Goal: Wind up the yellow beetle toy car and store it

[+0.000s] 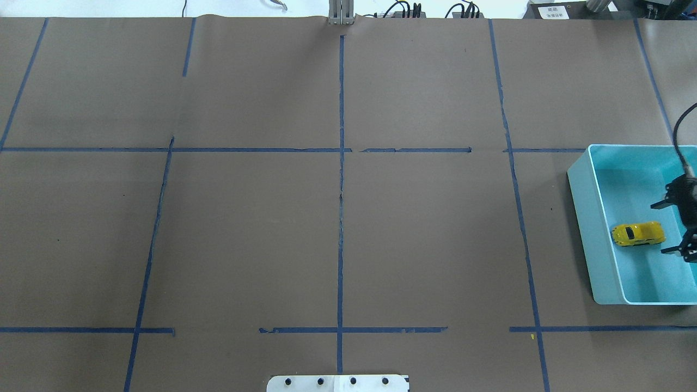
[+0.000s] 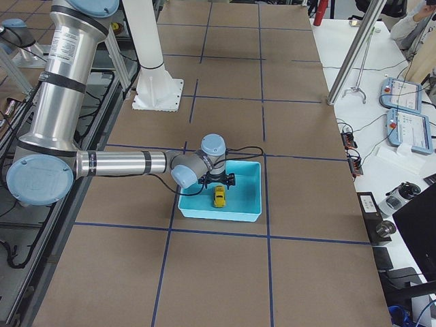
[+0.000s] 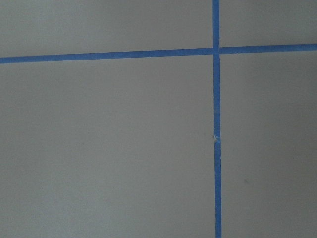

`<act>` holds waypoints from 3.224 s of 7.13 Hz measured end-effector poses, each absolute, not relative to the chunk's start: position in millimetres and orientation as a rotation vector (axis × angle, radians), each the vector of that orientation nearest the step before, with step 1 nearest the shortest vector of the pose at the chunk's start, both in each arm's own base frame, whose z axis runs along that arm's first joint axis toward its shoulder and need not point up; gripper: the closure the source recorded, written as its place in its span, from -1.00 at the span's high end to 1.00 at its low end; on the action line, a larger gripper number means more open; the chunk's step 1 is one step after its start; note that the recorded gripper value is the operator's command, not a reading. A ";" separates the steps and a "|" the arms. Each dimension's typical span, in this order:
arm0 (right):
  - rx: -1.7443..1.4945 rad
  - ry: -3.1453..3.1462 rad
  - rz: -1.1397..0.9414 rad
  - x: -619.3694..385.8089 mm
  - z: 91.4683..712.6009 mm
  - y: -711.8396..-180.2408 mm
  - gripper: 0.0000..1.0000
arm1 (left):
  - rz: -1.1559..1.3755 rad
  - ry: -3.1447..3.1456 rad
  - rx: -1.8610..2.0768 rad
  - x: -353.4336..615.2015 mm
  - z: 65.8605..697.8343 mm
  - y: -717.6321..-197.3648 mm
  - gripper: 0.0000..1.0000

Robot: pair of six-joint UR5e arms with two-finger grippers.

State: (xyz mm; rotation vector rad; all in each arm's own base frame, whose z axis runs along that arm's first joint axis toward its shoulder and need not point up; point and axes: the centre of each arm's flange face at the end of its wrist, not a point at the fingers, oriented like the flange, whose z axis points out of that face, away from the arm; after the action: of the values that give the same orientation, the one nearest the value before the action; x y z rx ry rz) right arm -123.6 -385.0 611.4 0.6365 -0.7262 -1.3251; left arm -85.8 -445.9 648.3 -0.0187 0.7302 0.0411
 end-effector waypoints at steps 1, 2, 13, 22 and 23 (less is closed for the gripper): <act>0.597 -0.799 -1.198 -82.1 615.2 -390.8 0.98 | 0.042 0.731 -0.017 -85.8 647.6 -446.2 1.00; 0.564 -0.832 -1.080 -44.0 621.3 -392.5 0.98 | 0.042 0.731 -0.016 -85.8 646.8 -447.0 1.00; 0.010 -0.734 0.027 111.6 673.8 -383.3 0.98 | 0.048 0.731 -0.001 -85.9 643.0 -450.2 1.00; -0.082 -0.744 -0.046 65.2 617.0 -437.2 0.98 | 0.043 0.741 -0.001 -85.2 643.4 -450.3 0.99; -0.106 -0.743 -0.040 64.1 609.9 -446.4 0.98 | 0.043 0.741 -0.002 -85.2 643.9 -450.0 1.00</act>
State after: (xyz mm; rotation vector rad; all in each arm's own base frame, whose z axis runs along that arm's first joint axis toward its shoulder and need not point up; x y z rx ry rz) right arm 64.1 -446.4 609.9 -0.1065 -0.7432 -0.0398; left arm -85.2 -450.0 643.9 -0.0021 0.7409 0.0430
